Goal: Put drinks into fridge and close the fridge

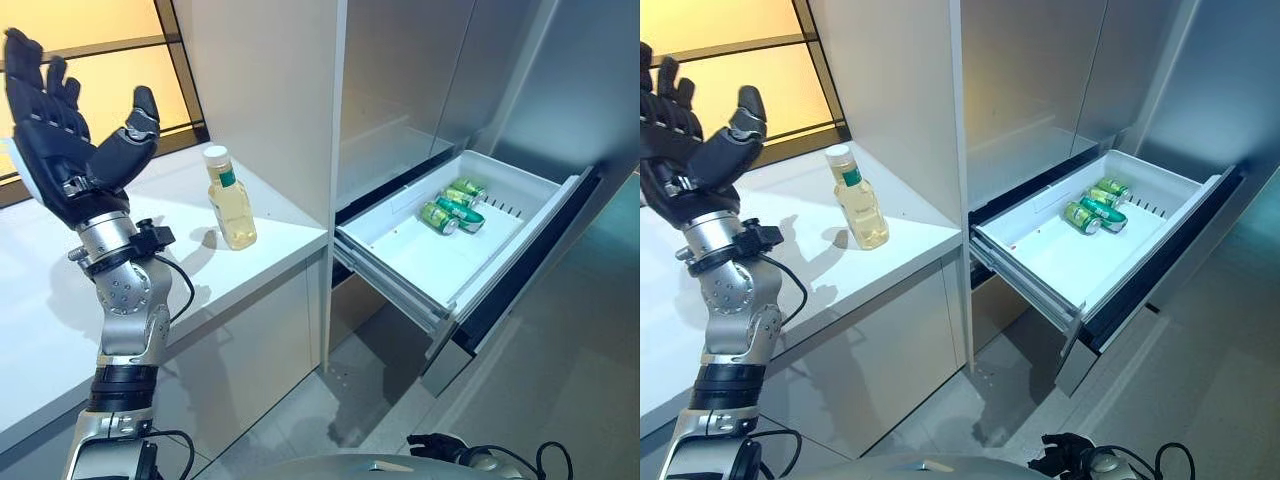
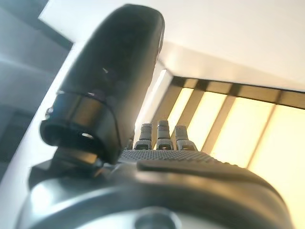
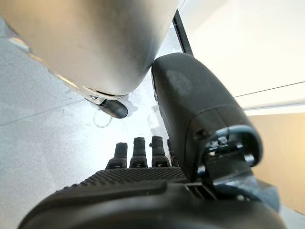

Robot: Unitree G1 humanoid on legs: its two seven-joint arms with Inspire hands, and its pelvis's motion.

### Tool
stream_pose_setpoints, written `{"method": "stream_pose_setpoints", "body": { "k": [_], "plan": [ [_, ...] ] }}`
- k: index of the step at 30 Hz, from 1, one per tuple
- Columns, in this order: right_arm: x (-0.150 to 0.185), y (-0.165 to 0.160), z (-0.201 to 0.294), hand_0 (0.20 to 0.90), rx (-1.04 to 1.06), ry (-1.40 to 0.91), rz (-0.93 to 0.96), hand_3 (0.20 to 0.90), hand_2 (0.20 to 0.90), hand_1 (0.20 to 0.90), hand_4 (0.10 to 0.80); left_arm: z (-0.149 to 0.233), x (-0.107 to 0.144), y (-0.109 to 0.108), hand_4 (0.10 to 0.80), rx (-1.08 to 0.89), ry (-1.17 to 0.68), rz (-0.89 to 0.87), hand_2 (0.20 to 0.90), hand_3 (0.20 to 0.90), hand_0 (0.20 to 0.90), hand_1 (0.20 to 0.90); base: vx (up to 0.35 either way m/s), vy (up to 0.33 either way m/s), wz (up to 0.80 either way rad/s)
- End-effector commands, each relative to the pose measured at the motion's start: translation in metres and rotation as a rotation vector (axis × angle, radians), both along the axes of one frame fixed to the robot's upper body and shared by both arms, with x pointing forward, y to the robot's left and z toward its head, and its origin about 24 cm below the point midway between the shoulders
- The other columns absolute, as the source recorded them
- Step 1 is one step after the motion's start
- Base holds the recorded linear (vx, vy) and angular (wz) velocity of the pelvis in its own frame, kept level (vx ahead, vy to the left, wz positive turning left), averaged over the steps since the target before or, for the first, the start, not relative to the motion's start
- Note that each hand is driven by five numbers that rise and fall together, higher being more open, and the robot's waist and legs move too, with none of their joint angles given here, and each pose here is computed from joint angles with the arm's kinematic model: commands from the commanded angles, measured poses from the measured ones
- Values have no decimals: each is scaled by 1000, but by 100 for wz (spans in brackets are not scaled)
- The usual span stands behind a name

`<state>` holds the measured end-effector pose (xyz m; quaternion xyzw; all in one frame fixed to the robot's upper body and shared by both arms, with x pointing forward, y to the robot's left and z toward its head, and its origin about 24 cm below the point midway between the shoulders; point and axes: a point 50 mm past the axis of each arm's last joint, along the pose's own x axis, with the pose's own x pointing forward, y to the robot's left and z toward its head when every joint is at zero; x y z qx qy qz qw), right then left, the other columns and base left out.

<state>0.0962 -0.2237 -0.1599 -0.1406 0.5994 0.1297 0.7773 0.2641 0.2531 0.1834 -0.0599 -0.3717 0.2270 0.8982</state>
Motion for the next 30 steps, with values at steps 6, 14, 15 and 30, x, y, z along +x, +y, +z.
{"method": "stream_pose_setpoints", "body": {
  "k": [6,14,15,30],
  "plan": [
    [-8,9,-4,900,-2,55,102,900,900,900,800,30,21,-5,800,129,-49,-7,900,900,900,900,0,0,0],
    [-10,8,-4,900,-4,61,112,900,900,900,800,8,30,-2,800,131,82,-11,900,900,900,900,0,0,0],
    [-9,8,-4,900,-6,60,113,900,900,900,800,4,31,-2,800,137,107,-10,900,900,900,900,0,0,0],
    [-8,5,-3,900,-8,68,114,900,900,900,800,-16,41,-3,800,157,212,-87,900,900,900,900,0,0,0]
  ]
}}
